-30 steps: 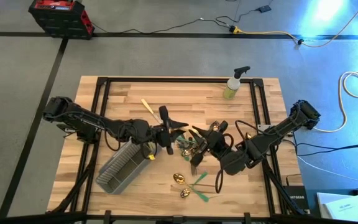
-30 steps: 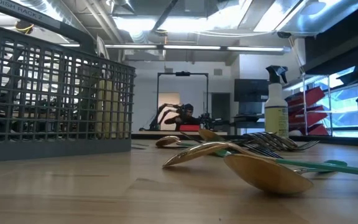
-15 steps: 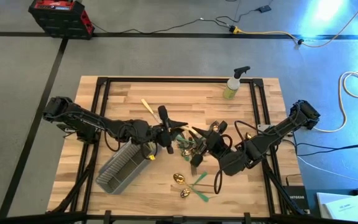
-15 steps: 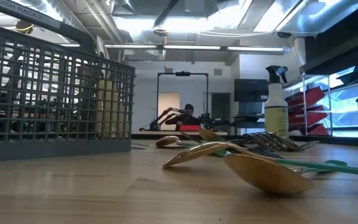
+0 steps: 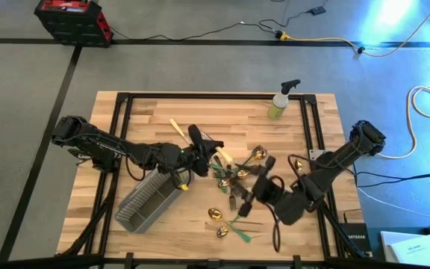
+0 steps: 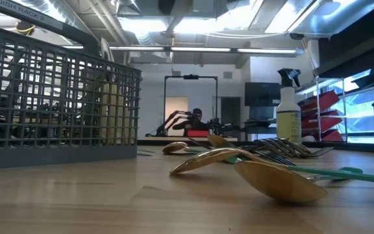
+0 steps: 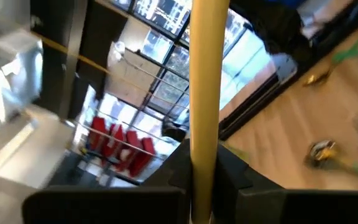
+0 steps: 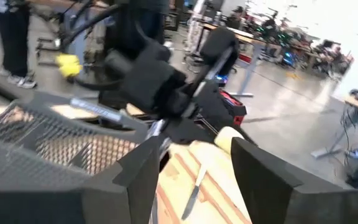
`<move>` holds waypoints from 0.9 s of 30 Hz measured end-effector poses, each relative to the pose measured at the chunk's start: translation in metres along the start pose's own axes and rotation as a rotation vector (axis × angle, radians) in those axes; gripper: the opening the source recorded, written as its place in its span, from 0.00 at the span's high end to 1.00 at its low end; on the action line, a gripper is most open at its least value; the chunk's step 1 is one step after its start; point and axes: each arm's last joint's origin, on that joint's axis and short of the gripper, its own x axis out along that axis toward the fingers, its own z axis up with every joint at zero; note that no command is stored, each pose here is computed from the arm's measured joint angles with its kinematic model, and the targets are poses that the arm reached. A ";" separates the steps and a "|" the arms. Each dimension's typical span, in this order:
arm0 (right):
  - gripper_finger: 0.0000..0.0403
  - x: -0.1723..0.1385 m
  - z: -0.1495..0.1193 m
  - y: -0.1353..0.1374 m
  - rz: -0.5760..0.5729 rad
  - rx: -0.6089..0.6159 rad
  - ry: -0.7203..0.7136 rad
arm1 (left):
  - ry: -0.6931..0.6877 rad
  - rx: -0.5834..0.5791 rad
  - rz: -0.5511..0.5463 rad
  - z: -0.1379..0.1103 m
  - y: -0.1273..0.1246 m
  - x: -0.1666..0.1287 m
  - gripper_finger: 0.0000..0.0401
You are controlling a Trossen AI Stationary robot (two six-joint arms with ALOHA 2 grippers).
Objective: Sort silverware
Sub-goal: Put the table knife into the silverware tray
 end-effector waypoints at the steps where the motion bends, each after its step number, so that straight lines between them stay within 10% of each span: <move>1: 0.55 -0.003 -0.001 0.002 0.011 -0.010 0.001 | 0.000 0.053 0.000 0.000 0.000 0.000 0.97; 12: 0.55 -0.012 -0.021 0.008 0.167 0.190 0.140 | -0.038 0.675 -0.073 -0.002 -0.007 -0.001 0.97; 27: 0.55 0.009 -0.137 -0.001 0.237 0.435 0.575 | -0.227 1.446 -0.116 0.002 -0.020 -0.007 0.97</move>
